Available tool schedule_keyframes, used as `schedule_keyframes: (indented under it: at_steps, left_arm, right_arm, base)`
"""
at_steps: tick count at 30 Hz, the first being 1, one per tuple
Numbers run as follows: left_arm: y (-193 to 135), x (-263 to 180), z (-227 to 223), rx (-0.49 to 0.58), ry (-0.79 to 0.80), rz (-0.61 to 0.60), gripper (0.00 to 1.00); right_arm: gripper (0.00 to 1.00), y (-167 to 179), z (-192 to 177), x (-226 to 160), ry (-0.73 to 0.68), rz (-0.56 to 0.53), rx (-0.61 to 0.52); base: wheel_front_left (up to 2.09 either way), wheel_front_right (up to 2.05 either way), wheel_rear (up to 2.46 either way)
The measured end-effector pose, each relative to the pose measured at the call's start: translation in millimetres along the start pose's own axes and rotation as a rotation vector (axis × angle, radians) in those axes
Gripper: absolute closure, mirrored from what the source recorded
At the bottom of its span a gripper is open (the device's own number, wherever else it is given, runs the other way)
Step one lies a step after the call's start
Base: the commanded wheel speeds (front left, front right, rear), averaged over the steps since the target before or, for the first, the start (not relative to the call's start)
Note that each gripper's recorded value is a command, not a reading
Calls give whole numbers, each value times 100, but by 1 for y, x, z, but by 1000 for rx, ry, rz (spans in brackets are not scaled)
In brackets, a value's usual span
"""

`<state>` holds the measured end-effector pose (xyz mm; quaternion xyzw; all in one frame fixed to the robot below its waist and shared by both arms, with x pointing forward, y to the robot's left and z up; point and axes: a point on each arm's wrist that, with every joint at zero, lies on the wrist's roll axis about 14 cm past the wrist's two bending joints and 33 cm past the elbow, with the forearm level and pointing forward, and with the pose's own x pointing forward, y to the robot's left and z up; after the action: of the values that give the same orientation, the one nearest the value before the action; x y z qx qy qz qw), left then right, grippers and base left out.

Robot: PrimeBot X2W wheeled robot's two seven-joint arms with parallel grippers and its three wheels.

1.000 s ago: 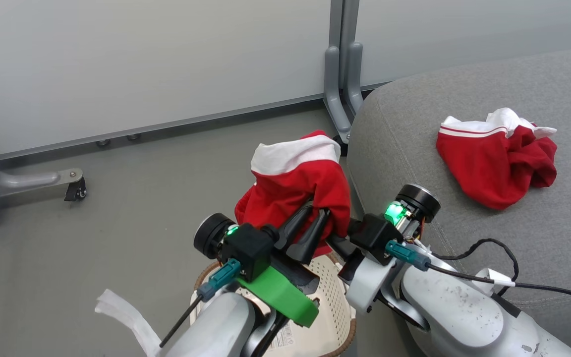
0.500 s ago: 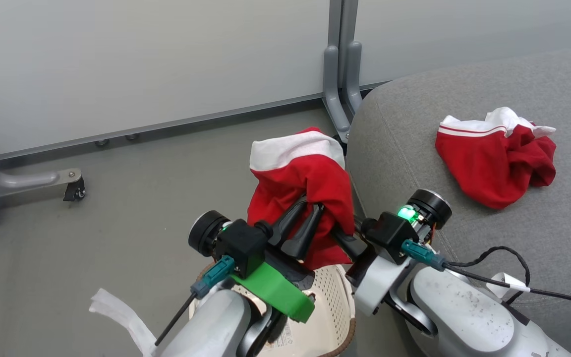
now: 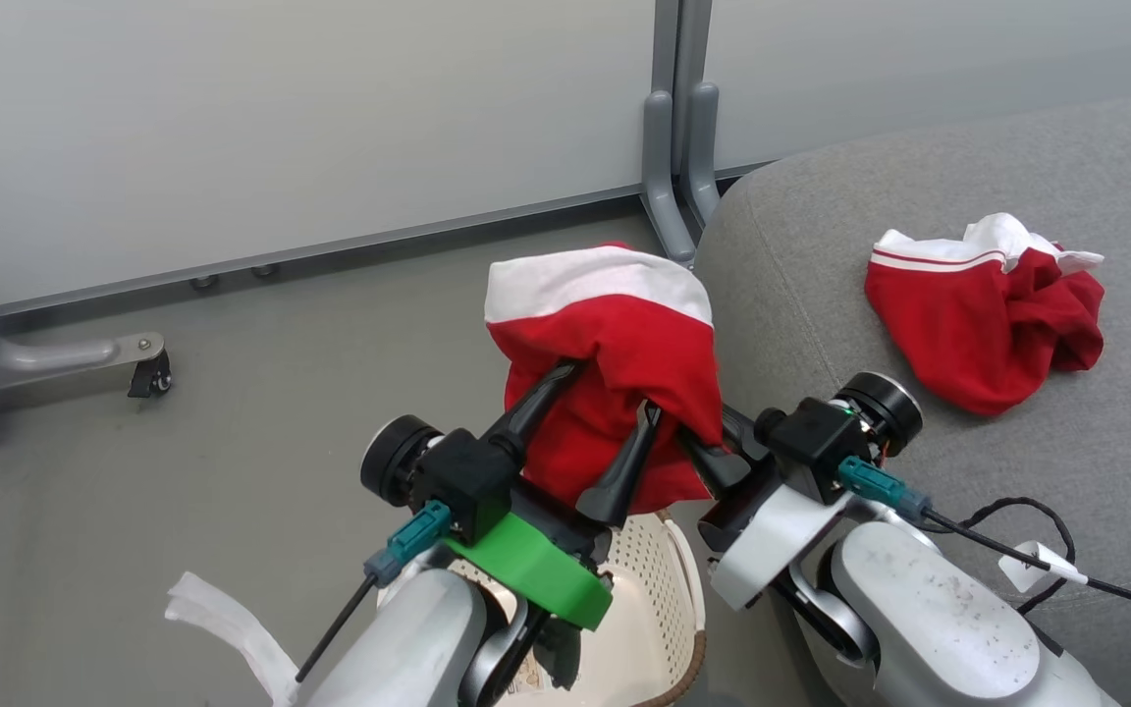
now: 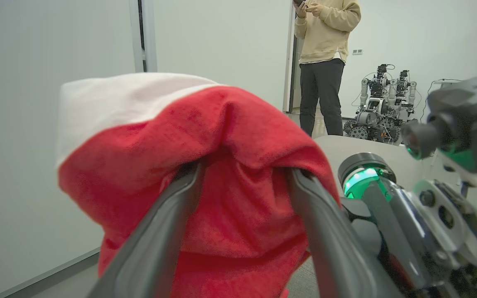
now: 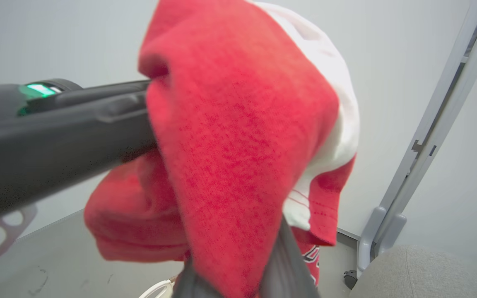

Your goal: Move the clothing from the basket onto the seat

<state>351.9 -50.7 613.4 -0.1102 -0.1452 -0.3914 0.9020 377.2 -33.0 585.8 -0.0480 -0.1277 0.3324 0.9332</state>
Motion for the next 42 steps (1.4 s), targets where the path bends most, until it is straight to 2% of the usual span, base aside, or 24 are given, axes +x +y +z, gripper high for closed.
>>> schedule_keyframes:
  at_steps: [15,22,30,36,42]
  left_arm:
    - [38,-27,-7,43,40,112,0]
    - [81,-67,-18,67,95,265,0]
    - [128,-128,-22,60,126,503,0]
    - [143,-175,-31,51,159,649,0]
    - [145,-203,-39,27,178,737,0]
  right_arm:
    - [100,-35,23,-13,-107,-170,82]
    - [100,-46,33,-23,-153,-229,92]
    - [100,-56,39,-38,-191,-300,128]
    - [100,-57,34,-50,-187,-333,155]
    - [100,-57,34,-51,-194,-347,171]
  base:
    - [0,0,0]
    - [0,0,0]
    - [0,0,0]
    - [0,0,0]
    - [0,0,0]
